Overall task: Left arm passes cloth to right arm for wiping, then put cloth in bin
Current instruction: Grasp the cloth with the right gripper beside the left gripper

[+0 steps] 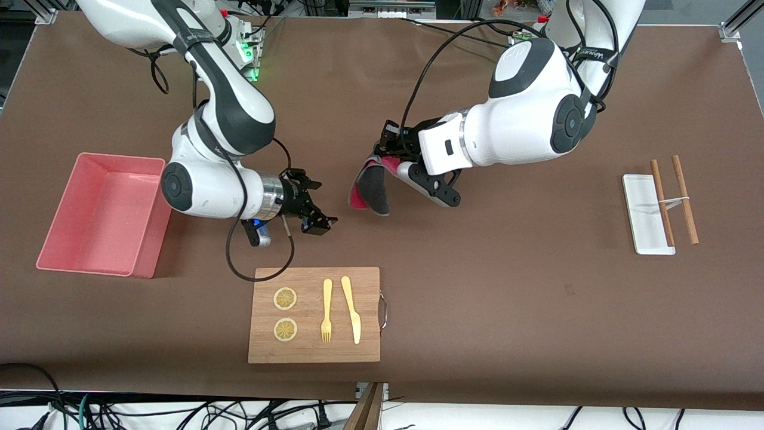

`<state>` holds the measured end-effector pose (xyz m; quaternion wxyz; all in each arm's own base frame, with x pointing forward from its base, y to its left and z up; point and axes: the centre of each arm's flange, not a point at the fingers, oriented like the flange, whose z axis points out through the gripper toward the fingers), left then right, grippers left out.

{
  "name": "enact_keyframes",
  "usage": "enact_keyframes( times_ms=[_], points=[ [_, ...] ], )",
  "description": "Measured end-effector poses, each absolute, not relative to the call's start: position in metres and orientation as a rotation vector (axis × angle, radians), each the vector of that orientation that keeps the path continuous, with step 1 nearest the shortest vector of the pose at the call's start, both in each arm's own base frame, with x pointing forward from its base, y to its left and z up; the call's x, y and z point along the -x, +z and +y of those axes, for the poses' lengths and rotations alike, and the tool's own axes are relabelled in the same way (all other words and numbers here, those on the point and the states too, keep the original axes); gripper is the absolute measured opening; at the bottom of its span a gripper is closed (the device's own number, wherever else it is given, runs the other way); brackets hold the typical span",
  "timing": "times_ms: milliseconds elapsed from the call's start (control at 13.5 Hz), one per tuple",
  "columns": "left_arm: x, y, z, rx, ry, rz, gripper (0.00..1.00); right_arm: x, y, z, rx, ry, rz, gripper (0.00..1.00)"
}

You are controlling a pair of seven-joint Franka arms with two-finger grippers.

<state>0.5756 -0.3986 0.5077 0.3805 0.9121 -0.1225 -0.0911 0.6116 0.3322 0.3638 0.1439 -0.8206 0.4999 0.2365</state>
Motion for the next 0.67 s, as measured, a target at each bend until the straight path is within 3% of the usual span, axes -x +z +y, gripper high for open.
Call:
enact_keyframes(
  times_ms=[444,518,666],
  points=[
    [-0.576,0.508,-0.398,-2.328,-0.231,-0.313,0.02,-0.594,0.339,0.356,2.4,0.725,1.422,1.0],
    [-0.576,0.508,-0.398,-2.328,-0.231,-0.313,0.02,-0.593,0.337,0.359,2.395,0.737,1.421,0.95],
    [-0.576,0.508,-0.398,-2.328,-0.231,-0.313,0.02,-0.589,0.337,0.365,2.374,0.768,1.42,0.7]
  ],
)
